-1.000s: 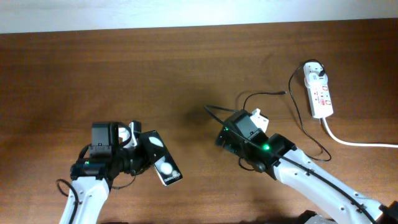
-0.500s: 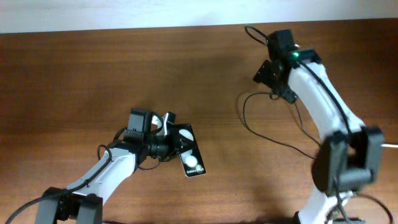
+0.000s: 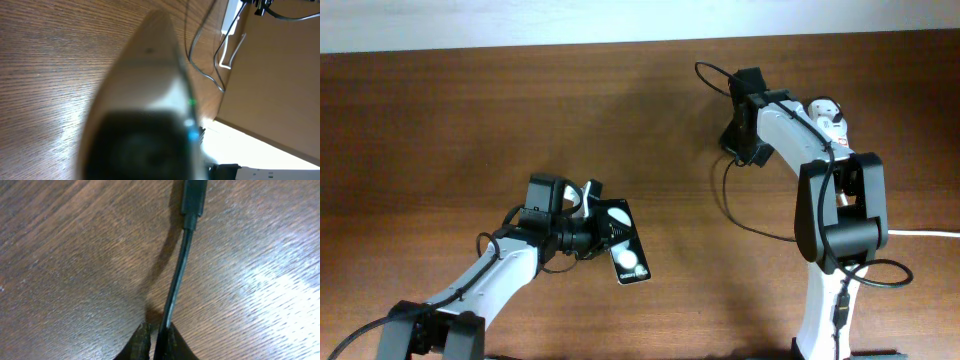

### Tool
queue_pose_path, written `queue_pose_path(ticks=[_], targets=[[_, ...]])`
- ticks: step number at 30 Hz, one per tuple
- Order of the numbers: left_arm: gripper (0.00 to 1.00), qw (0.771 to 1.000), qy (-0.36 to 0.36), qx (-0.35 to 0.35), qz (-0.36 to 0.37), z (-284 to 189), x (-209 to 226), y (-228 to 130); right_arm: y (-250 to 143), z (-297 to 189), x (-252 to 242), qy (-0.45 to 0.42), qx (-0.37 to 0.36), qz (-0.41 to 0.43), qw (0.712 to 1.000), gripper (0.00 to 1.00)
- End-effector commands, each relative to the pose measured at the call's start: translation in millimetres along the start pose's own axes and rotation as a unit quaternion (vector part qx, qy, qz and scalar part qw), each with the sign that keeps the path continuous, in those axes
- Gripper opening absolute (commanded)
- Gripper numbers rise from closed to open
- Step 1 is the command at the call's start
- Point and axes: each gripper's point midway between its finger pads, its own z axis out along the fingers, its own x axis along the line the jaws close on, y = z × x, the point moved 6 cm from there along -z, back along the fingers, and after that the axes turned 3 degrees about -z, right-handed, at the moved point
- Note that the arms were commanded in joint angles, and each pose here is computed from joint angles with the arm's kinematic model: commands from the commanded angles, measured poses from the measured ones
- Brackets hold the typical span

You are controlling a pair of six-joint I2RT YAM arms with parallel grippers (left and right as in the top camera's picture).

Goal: Plug charger to phone and switch on socket
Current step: 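Reach the right gripper to the black cable and grasp its USB-C end, then carry the cable end with the right gripper toward the phone's bottom port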

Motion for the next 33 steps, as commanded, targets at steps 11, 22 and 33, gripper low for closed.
queue_pose_path(ticks=[11, 22, 33], targets=[[0.0, 1.0, -0.009, 0.011, -0.005, -0.6, -4.0, -2.4, -83.3, -8.8, 53.1, 0.026, 0.074, -0.378, 0.922, 0.87], [0.0, 1.0, -0.009, 0.014, -0.006, -0.7, -4.0, -3.1, -70.6, -3.5, 55.0, 0.002, 0.03, -0.28, 0.96, 0.51], [0.0, 0.999, -0.023, 0.021, -0.041, -1.0, -8.0, -3.6, -79.5, -81.6, 60.1, 0.098, 0.053, -0.301, 0.947, 0.04]])
